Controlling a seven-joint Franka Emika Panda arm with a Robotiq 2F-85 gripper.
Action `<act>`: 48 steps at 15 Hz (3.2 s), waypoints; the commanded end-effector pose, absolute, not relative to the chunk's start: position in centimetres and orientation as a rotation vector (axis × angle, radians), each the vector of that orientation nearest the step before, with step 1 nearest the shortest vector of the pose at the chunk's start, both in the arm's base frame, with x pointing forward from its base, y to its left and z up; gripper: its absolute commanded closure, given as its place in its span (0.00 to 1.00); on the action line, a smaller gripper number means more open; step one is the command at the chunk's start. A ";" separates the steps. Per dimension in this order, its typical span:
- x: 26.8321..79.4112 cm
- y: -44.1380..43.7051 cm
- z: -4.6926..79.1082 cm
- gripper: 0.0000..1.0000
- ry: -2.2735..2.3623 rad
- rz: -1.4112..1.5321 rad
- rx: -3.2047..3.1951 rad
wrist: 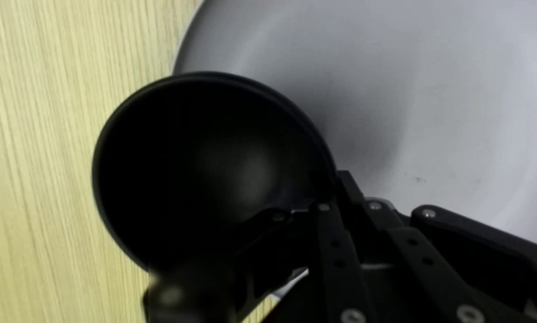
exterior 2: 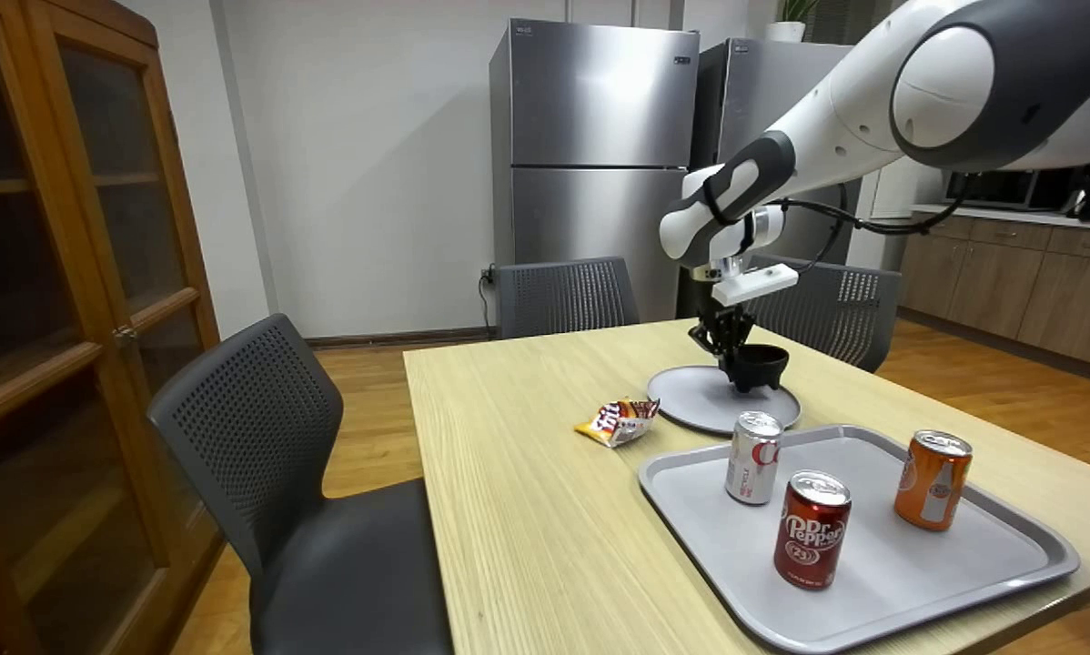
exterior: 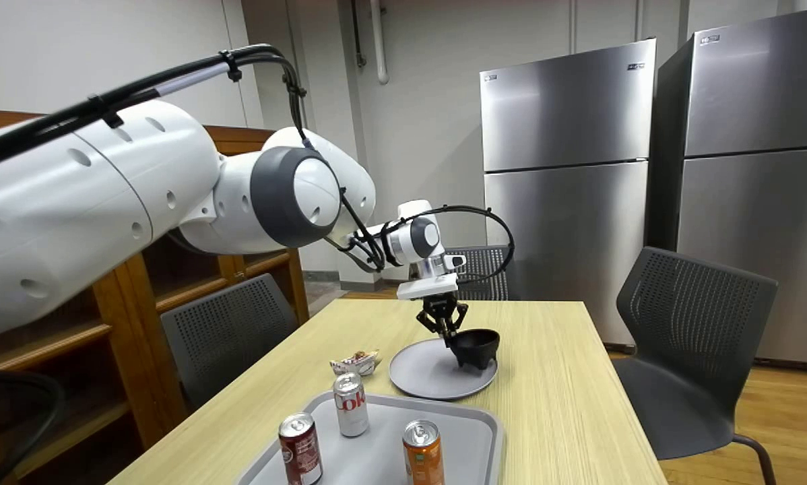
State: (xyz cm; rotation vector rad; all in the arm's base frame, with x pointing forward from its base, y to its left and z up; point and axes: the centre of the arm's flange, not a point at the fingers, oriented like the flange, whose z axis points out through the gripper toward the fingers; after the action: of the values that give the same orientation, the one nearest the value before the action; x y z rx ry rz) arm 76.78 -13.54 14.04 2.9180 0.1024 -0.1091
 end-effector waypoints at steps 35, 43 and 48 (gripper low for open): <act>69.7 -28.0 15.1 0.98 -0.139 -0.225 2.922; 68.2 -27.5 17.2 0.37 -0.145 -0.221 2.922; 66.2 -25.5 20.3 0.01 -0.104 -0.190 2.918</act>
State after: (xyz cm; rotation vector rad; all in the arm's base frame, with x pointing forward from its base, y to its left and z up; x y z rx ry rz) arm 69.93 -27.95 17.34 2.9138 -0.1417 -0.2116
